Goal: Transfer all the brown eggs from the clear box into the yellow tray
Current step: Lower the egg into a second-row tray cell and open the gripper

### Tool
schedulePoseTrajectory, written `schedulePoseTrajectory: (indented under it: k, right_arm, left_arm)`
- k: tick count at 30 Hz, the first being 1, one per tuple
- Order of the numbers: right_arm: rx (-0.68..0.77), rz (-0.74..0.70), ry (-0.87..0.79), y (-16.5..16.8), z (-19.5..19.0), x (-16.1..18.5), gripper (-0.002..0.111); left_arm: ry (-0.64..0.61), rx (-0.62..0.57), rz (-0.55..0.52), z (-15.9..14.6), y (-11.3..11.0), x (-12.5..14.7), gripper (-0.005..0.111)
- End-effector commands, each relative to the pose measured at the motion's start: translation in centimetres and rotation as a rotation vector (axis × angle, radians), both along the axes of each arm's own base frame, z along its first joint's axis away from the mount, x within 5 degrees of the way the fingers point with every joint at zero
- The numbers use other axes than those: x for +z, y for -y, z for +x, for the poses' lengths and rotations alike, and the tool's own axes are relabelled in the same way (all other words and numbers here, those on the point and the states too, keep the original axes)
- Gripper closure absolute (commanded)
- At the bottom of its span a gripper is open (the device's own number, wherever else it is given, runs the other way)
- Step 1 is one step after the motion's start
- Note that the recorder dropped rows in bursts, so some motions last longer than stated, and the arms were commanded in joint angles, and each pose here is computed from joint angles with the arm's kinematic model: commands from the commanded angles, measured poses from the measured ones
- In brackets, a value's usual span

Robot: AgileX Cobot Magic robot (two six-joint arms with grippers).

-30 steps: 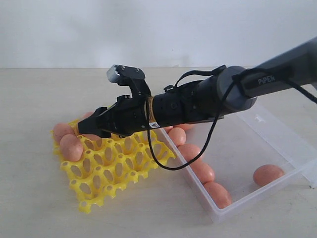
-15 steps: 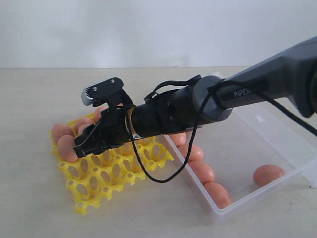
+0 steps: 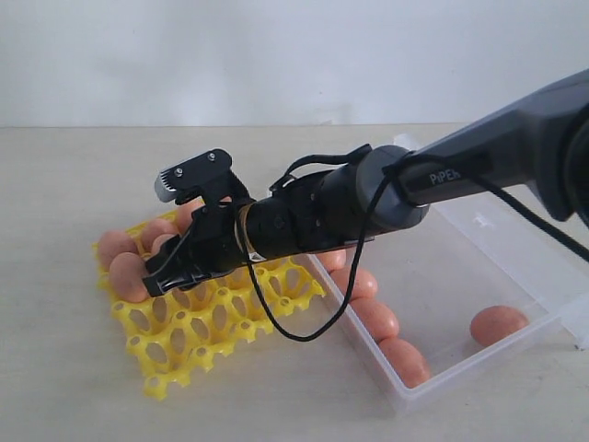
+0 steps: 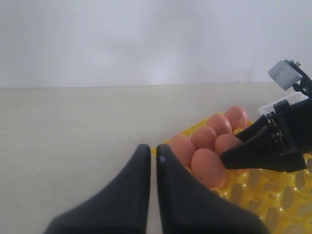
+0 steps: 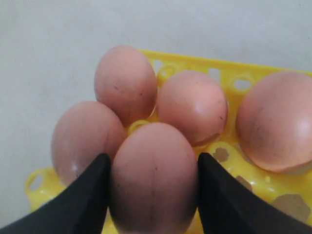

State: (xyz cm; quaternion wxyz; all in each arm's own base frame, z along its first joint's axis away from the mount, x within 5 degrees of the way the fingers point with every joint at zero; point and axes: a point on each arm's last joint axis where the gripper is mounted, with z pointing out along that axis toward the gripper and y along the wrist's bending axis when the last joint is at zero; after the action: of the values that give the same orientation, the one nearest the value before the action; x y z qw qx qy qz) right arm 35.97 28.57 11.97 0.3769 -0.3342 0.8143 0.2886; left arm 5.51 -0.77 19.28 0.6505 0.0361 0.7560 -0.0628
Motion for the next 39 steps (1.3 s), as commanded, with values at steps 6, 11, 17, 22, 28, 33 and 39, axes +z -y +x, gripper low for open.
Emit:
schedulePoseTrajectory:
  k: [6,11,17,22,28,33,39]
  right_arm:
    - [-0.015,0.024,-0.011,-0.2,0.1,0.0,0.059]
    - [-0.020,0.044,0.015,-0.1,0.1,1.6,0.059]
    - [-0.047,0.040,0.057,0.2,0.2,3.6,0.059]
    - [-0.064,0.070,0.076,0.3,0.1,5.5,0.060]
    - [-0.135,0.135,-0.061,0.4,-0.2,5.9,0.081]
    - [-0.073,0.062,-0.078,0.5,-0.7,5.3,0.108]
    - [-0.027,-0.024,-0.117,0.6,-1.2,4.2,0.108]
  left_arm:
    - [0.007,0.002,-0.004,0.0,0.0,0.0,0.103]
    - [0.007,0.002,-0.004,0.0,0.0,0.0,0.103]
    - [0.007,0.002,-0.004,0.0,0.0,0.0,0.103]
    - [0.007,0.002,-0.004,0.0,0.0,0.0,0.103]
    - [0.007,0.002,-0.004,0.0,0.0,0.0,0.103]
    - [0.007,0.002,-0.004,0.0,0.0,0.0,0.103]
    - [0.007,0.002,-0.004,0.0,0.0,0.0,0.103]
